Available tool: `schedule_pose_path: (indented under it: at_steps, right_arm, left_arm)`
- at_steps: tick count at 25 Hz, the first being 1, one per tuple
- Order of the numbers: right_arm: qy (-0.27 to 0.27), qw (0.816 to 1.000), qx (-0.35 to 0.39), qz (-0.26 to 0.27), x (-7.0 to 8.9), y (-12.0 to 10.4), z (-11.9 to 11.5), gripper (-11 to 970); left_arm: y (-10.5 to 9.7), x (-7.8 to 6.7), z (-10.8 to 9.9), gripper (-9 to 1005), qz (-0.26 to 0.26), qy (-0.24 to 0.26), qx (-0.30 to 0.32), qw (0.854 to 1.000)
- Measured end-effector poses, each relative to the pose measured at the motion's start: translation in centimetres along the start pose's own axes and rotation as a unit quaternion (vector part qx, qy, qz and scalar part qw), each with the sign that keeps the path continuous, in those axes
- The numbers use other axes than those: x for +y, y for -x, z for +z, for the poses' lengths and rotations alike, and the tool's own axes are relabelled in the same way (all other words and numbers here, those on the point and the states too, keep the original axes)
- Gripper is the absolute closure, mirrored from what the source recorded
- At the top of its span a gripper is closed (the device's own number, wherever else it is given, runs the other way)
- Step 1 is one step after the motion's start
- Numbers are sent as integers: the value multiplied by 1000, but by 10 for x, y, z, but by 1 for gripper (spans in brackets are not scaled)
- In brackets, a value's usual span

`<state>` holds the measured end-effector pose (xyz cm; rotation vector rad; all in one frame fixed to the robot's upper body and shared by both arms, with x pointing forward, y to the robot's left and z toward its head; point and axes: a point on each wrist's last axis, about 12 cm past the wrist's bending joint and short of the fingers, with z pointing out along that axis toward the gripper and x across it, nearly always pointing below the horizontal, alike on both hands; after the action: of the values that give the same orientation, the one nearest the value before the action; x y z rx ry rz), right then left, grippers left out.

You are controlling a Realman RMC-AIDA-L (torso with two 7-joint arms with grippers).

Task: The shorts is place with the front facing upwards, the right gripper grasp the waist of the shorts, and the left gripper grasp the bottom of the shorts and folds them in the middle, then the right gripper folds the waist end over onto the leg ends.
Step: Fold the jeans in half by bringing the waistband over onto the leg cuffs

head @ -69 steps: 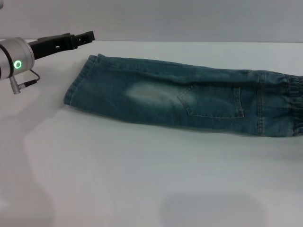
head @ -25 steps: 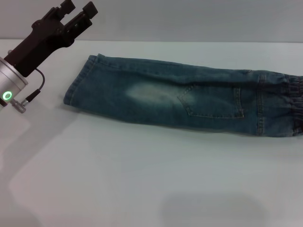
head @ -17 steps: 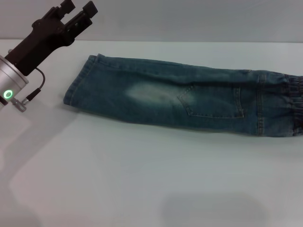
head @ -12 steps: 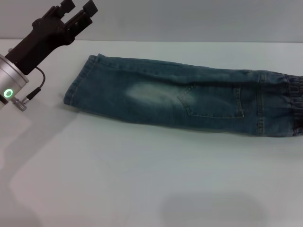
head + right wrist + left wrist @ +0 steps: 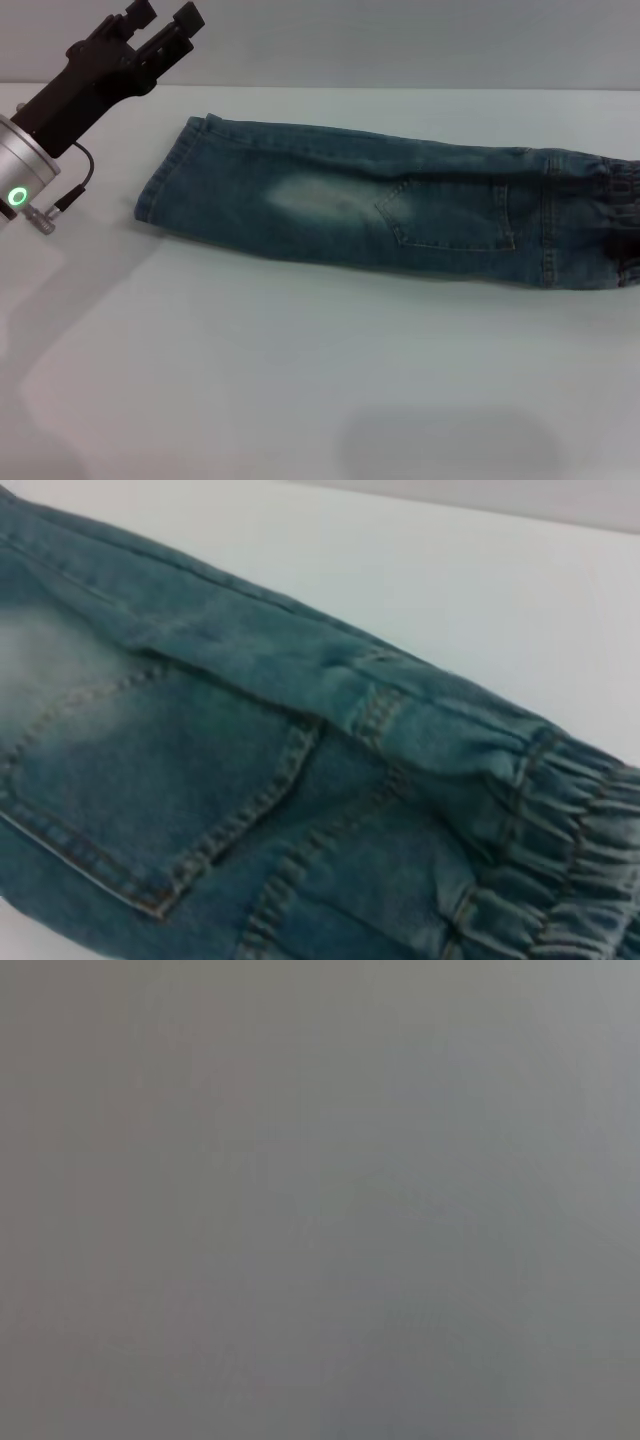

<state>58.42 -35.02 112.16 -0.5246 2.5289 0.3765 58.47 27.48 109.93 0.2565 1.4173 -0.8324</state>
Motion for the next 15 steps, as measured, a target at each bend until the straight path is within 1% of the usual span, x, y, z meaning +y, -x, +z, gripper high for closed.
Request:
schedule_pose_path:
  at_steps: [15]
  right_arm:
    - [29,999,-23,7,8,5,5,384]
  left_arm:
    - [0,2,-4,183,6,9,1,1000]
